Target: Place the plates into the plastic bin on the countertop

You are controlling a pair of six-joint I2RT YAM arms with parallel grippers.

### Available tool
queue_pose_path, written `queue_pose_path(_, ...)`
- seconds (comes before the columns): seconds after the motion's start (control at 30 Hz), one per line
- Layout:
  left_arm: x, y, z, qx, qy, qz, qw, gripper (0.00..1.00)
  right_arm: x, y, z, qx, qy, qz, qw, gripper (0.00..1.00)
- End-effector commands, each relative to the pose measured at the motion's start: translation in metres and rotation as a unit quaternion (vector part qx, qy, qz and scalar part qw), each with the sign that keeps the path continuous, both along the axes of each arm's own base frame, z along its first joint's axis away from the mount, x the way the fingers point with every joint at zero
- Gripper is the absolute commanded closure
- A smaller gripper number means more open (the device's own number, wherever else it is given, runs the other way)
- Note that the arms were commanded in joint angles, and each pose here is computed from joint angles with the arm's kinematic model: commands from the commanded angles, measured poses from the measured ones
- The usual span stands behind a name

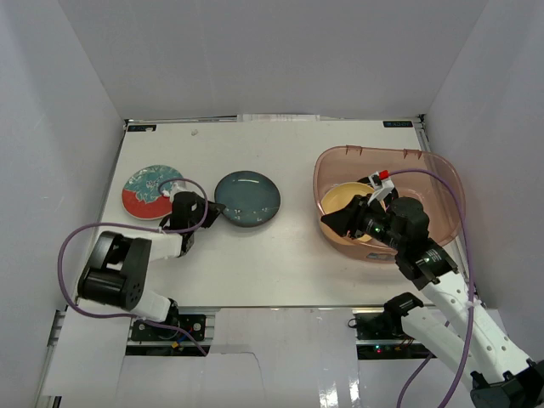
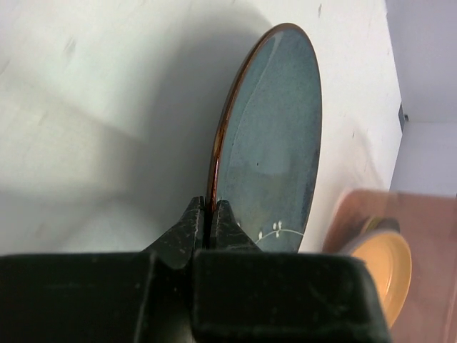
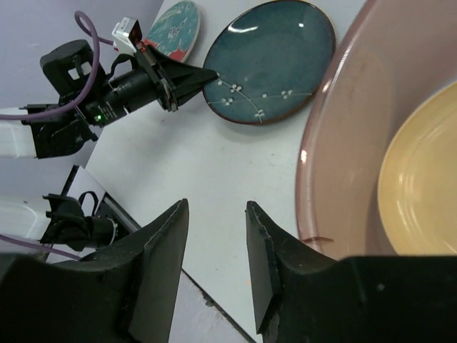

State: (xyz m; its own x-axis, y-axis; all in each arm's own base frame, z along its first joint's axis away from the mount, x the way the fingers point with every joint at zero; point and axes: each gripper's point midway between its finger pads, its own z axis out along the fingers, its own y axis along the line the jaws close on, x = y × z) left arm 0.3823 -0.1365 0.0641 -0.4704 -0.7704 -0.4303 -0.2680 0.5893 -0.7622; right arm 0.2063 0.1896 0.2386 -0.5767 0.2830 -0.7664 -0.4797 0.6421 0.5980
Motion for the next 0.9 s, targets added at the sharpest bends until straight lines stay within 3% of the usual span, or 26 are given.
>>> queue_pose_path(0.0,-0.017,-0.015,0.078,-0.084,-0.130,-0.023,0.988,1.00,-0.001,0.020,0.024,0.028,-0.027,0.015,0.999,0.55)
queue_pose_path(0.07,-0.034,-0.010,0.075,-0.088,-0.129,-0.023,0.988,1.00,-0.005,0.036,0.022,0.023,-0.024,0.028,0.999,0.49)
queue_pose_path(0.3,-0.079,-0.012,0.179,-0.118,-0.243,-0.069,0.960,1.00,0.001,0.082,0.020,-0.026,-0.026,0.047,0.998,0.02)
queue_pose_path(0.37,-0.087,-0.013,0.184,-0.113,-0.234,-0.080,0.962,1.00,0.010,0.087,0.023,-0.025,-0.027,0.038,0.999,0.10)
queue_pose_path(0.43,-0.098,-0.018,0.192,-0.109,-0.237,-0.104,0.960,1.00,0.019,0.088,0.024,-0.026,-0.032,0.021,0.999,0.10)
queue_pose_path(0.7,-0.132,-0.039,0.200,-0.148,-0.234,-0.190,0.942,1.00,0.042,0.094,0.021,-0.038,-0.023,-0.008,0.999,0.10)
queue_pose_path(0.83,-0.152,-0.055,0.219,-0.172,-0.235,-0.259,0.921,1.00,0.049,0.098,0.032,0.021,-0.021,-0.005,1.000,0.04)
queue_pose_path(0.87,-0.154,-0.056,0.223,-0.172,-0.240,-0.264,0.918,1.00,0.050,0.096,0.035,0.031,-0.023,-0.010,0.999,0.13)
